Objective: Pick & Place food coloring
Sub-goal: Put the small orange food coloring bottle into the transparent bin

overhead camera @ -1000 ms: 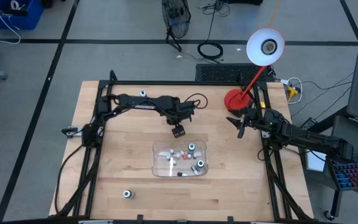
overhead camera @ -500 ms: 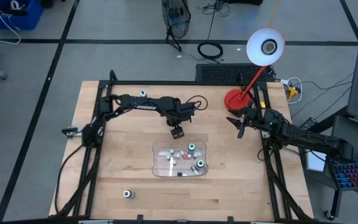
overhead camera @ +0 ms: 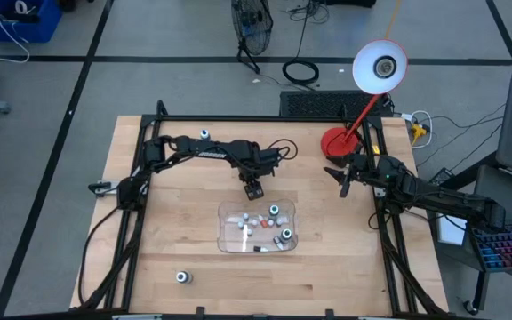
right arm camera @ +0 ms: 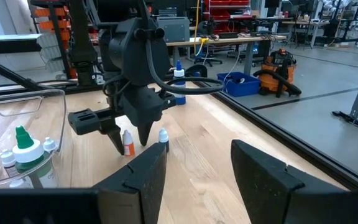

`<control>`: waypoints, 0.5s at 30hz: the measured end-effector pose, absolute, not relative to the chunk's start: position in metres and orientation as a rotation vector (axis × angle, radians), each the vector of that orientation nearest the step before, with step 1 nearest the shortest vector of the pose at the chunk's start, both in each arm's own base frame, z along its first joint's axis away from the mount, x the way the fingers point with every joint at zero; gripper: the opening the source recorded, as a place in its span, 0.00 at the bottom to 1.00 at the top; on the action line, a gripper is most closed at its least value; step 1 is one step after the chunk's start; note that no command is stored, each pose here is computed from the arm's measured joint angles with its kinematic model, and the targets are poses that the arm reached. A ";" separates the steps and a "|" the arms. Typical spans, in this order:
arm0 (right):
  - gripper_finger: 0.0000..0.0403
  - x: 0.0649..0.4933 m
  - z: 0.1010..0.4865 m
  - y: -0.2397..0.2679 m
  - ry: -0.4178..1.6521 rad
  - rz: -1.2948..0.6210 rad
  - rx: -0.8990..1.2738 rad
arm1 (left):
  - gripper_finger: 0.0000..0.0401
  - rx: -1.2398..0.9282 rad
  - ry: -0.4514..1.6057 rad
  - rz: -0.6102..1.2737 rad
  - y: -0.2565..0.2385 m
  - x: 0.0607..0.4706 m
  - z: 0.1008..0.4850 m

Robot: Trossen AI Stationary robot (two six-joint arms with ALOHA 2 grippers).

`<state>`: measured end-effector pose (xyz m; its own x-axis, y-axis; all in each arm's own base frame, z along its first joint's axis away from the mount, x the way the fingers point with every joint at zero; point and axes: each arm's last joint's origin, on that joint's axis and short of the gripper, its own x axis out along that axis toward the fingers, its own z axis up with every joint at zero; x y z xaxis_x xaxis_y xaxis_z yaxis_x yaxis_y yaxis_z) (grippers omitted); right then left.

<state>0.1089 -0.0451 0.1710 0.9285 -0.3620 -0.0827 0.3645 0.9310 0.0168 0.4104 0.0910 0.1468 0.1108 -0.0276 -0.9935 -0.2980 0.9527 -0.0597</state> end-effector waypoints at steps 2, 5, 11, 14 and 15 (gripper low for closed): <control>0.42 0.109 0.171 -0.045 0.079 -0.373 0.032 | 0.52 -0.270 1.450 0.202 0.091 0.411 0.147; 0.42 0.109 0.171 -0.045 0.079 -0.372 0.032 | 0.49 -0.244 1.444 0.180 0.091 0.411 0.147; 0.42 0.109 0.171 -0.045 0.079 -0.372 0.032 | 0.32 -0.193 1.447 0.135 0.091 0.411 0.147; 0.42 0.109 0.171 -0.045 0.079 -0.372 0.032 | 0.20 -0.177 1.448 0.121 0.091 0.411 0.147; 0.42 0.109 0.171 -0.045 0.079 -0.372 0.032 | 0.16 -0.172 1.447 0.117 0.091 0.411 0.149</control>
<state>0.1089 -0.0451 0.1710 0.9285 -0.3620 -0.0831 0.3645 0.9311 0.0167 0.4109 0.0909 0.1486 0.1213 -0.0241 -0.9923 -0.1832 0.9820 -0.0463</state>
